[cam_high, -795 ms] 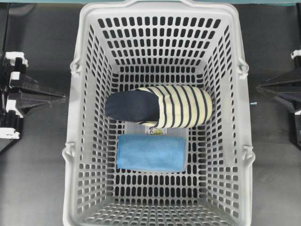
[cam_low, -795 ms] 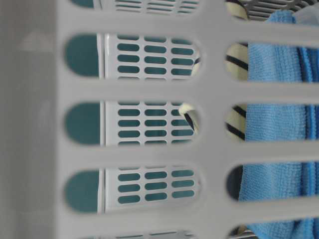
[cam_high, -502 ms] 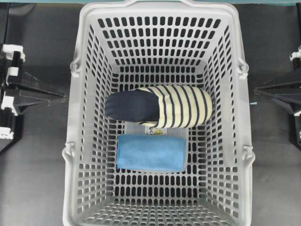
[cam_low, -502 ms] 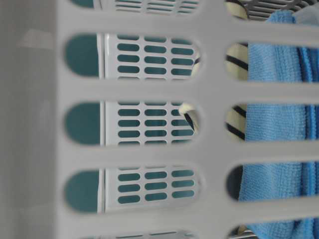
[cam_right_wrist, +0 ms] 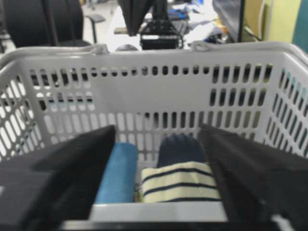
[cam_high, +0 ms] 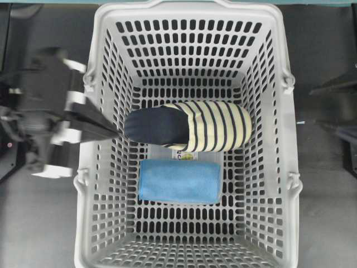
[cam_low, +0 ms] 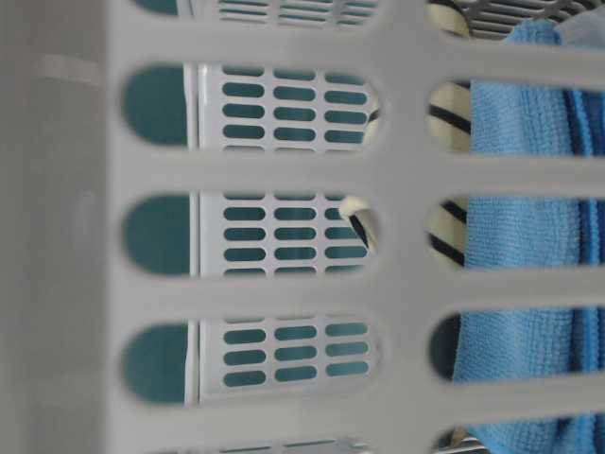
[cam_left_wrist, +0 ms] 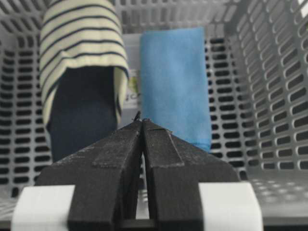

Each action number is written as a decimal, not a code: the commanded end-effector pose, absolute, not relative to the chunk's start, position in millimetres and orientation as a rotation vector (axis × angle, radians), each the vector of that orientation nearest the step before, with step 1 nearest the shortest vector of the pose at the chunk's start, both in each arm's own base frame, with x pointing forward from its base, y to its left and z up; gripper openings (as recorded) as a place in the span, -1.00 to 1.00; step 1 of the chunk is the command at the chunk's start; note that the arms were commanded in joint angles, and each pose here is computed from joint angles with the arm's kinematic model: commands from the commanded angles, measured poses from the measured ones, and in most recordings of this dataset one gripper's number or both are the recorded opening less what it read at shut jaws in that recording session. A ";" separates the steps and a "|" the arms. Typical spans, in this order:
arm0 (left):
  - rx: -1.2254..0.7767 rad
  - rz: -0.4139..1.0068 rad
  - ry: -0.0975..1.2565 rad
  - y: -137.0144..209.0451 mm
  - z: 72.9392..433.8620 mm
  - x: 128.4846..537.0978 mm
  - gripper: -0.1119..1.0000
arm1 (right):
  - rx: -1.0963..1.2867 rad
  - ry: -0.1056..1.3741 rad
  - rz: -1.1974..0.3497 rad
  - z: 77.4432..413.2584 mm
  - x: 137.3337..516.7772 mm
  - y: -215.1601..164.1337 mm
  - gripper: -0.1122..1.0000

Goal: Pick up the blue cloth from the shopping basket with the left arm.
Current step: 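Move the left gripper into the basket down toward the blue cloth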

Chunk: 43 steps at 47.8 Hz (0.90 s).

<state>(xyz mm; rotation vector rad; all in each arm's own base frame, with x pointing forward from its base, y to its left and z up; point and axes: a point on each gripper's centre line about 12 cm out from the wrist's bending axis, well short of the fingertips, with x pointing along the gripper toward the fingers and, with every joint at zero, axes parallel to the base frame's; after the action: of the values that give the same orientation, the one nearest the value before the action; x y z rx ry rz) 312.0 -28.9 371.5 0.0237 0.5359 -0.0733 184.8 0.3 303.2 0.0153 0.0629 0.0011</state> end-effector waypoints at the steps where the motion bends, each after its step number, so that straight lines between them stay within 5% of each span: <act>1: 0.022 -0.072 0.568 -32.2 379.0 333.2 -0.79 | 0.015 0.051 0.003 312.0 186.3 0.6 0.57; 9: 0.018 -0.070 0.697 -39.5 364.6 368.6 -0.70 | 0.014 0.064 0.001 309.6 185.9 0.3 0.57; 20: -0.002 -0.078 0.851 -61.9 338.1 414.4 0.49 | 0.006 0.055 0.002 310.7 184.5 0.3 0.57; 25: -0.017 -0.076 0.901 -71.6 318.1 432.7 0.81 | 0.005 0.048 0.002 311.3 182.7 0.3 0.57; 43: -0.011 -0.066 1.051 -83.2 232.8 460.4 0.81 | 0.005 0.026 -0.001 311.0 175.9 -0.2 0.57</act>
<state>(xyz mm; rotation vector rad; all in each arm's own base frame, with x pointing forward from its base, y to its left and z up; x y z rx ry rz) 456.8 -82.7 240.0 -0.0109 1.0577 -0.0670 175.8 0.3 306.5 0.0015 0.0445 0.0017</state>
